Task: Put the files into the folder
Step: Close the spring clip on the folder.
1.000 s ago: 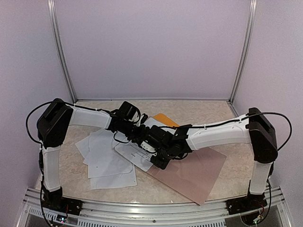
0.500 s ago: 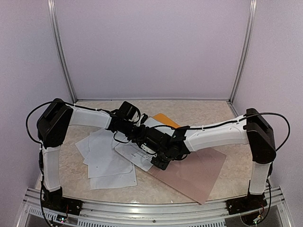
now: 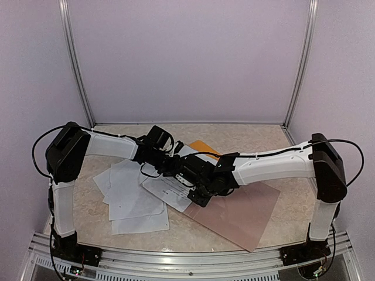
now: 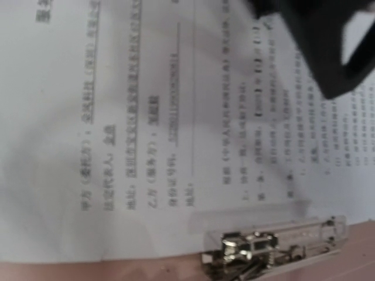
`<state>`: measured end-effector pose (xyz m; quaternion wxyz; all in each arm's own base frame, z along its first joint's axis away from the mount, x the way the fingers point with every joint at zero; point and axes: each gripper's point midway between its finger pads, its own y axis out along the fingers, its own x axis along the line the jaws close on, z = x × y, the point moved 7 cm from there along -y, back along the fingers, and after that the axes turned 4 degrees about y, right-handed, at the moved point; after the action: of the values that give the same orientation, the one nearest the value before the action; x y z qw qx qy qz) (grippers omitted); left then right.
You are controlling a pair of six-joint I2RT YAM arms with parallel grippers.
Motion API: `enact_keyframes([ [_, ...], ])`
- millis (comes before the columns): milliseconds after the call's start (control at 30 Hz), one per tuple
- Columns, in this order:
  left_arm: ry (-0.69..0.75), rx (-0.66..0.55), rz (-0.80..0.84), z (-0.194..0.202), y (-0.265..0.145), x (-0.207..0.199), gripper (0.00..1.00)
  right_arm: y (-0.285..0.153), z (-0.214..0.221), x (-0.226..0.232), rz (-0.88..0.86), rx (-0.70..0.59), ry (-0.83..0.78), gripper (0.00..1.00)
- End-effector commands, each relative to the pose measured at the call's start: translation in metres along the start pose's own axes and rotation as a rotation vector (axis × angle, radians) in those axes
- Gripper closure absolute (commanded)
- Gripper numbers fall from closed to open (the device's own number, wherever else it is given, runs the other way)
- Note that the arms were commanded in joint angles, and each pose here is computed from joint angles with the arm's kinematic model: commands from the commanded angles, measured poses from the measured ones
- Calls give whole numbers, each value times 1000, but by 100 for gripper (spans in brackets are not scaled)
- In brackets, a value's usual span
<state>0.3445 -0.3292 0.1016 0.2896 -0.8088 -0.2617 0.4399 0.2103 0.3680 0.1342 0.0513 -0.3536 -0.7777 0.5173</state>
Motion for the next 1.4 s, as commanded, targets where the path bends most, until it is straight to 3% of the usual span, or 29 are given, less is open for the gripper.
enact_keyframes([
  [0, -34, 97, -57, 25, 9, 17, 41, -16, -3, -12, 26, -28, 39, 86],
  [1200, -17, 104, -67, 27, 9, 14, 42, -5, 15, -84, 11, -60, 219, 88],
  [1367, -16, 106, -65, 26, 9, 14, 42, -11, 16, -95, -42, -104, 277, 83],
])
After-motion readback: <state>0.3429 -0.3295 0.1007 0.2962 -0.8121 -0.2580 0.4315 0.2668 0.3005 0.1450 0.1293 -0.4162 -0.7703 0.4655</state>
